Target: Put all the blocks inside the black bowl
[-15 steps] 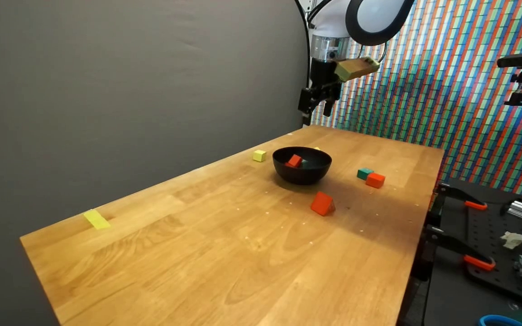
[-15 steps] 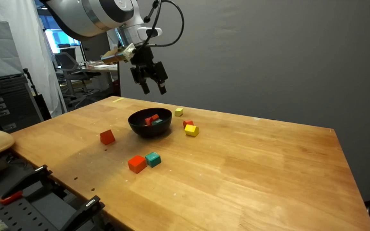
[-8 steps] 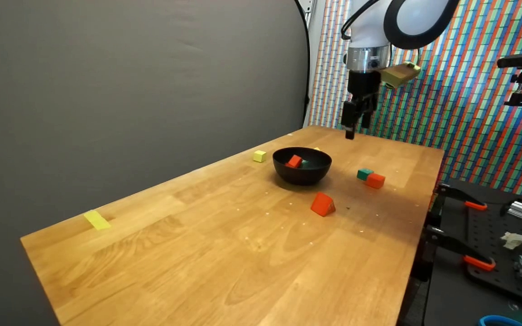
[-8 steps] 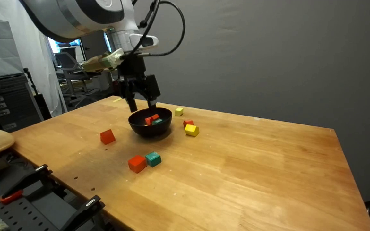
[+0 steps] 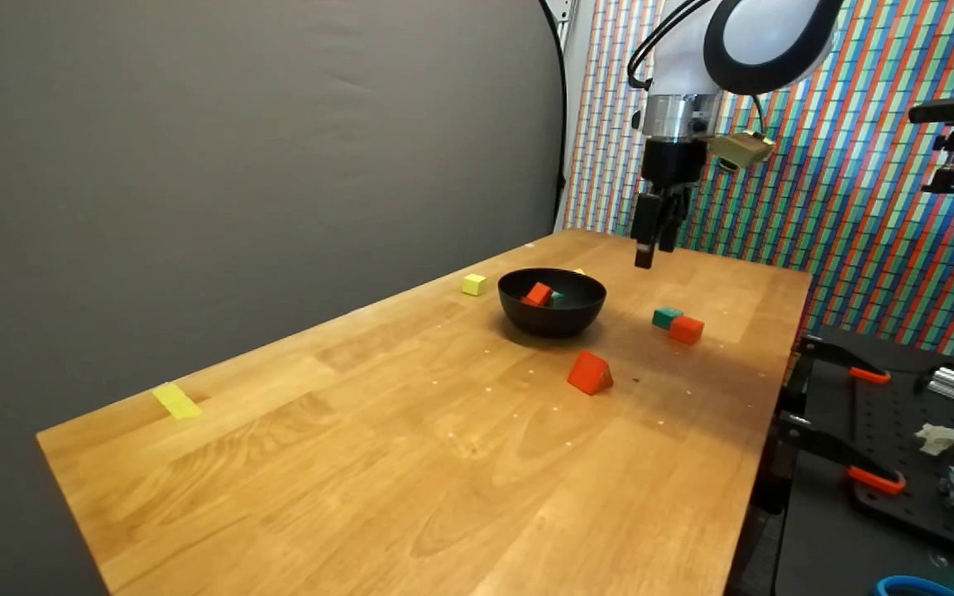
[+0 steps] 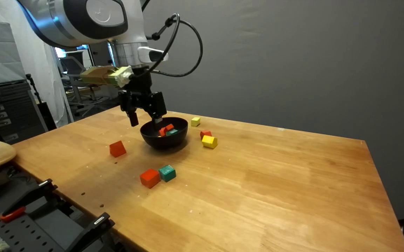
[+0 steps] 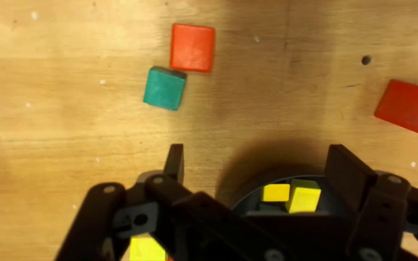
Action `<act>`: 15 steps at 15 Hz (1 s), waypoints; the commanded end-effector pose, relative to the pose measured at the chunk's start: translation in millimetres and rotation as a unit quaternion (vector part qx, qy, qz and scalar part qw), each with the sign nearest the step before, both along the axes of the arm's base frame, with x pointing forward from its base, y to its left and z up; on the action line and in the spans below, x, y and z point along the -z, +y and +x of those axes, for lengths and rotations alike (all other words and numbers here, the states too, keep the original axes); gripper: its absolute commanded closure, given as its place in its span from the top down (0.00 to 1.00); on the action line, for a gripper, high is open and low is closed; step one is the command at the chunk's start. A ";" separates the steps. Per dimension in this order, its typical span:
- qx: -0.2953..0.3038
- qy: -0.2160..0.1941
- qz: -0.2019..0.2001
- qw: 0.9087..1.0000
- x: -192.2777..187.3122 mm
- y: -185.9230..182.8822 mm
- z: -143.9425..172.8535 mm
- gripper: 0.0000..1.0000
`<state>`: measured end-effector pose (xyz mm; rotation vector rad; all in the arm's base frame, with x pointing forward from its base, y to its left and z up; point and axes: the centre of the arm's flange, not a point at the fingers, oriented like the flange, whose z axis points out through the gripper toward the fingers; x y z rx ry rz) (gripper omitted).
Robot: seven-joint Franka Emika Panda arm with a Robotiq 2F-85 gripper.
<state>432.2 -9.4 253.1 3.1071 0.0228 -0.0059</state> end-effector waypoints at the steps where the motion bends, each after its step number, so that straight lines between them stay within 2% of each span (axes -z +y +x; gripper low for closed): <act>1: 0.016 0.007 0.011 1.000 -1.1 2.5 1.1 1.00; 2: 0.022 0.010 0.017 1.000 -2.6 4.7 2.6 1.00; 3: 0.029 0.007 -0.045 0.999 8.1 2.8 3.1 1.00; 5: 0.026 0.015 -0.097 0.995 21.6 -5.5 -1.6 1.00; 7: 0.032 0.023 -0.130 0.991 34.3 -14.4 -5.8 1.00; 9: 0.030 0.037 -0.122 0.991 48.5 -17.9 -9.1 1.00; 12: 0.007 0.105 -0.060 0.993 75.3 -28.2 -16.5 1.00; 15: 0.013 0.145 -0.006 0.989 100.6 -45.8 -25.7 1.00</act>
